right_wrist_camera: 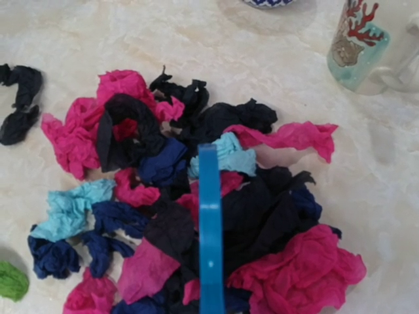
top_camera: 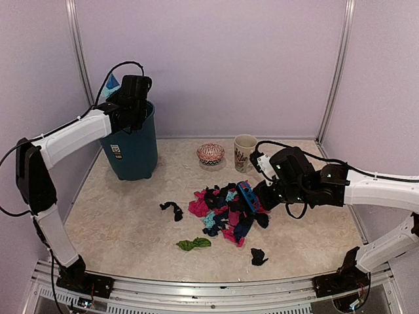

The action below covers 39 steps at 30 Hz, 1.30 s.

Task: Sweep away the paper scraps from the table
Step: Dump the paper scraps in the dustpan into the trash bin.

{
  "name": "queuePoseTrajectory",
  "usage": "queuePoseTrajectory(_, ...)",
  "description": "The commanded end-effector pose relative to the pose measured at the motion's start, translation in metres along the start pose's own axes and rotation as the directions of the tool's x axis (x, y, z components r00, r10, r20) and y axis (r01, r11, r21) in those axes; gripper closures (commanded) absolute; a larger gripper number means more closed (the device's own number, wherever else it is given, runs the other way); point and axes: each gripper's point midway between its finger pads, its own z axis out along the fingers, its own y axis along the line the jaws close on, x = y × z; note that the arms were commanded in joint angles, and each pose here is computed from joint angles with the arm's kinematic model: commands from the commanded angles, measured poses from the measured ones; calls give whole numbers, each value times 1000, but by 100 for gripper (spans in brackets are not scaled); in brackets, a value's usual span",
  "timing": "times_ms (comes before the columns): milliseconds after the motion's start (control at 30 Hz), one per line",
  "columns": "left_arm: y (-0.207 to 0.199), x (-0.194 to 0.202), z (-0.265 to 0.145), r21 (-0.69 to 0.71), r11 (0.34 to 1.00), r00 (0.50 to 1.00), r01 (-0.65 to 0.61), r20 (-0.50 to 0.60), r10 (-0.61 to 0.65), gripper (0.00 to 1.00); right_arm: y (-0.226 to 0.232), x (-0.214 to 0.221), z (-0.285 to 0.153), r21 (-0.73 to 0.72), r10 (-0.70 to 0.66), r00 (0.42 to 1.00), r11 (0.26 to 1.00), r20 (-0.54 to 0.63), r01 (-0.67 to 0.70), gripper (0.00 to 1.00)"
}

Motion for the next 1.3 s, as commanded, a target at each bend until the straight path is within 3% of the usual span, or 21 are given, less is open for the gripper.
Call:
queuePoseTrajectory(0,-26,-11,-7,280,945,979,171,60,-195,100,-1,-16,-9,-19,20,999,1000,50,-19,100)
queuePoseTrajectory(167,-46,-16,-14,507,815,938,281,34,-345,100,-2,-14,-13,-28,34,998,999,61,-32,100)
queuePoseTrajectory(367,-52,-9,-23,638,667,876,384,-23,-482,100,-2,-11,-14,-33,45,997,999,57,-43,100)
queuePoseTrajectory(633,-36,-1,-25,794,329,721,511,-188,-667,100,1,-11,-12,-47,52,997,998,55,-50,100)
queuePoseTrajectory(767,-19,10,-18,822,126,598,555,-289,-747,100,3,-12,-10,-53,54,997,997,49,-51,100)
queuePoseTrajectory(933,-8,10,-33,858,-205,450,472,-434,-780,100,4,-12,-9,-52,57,997,997,45,-54,100)
queuePoseTrajectory(1000,-8,8,-44,859,-300,422,415,-474,-773,100,4,-13,-9,-54,58,997,997,43,-55,100)
queuePoseTrajectory(1133,-3,6,-63,845,-429,382,318,-529,-758,100,6,-14,-8,-57,59,998,997,36,-57,100)
queuePoseTrajectory(1267,10,7,-72,824,-500,340,268,-566,-751,100,6,-13,-6,-60,65,997,996,29,-63,100)
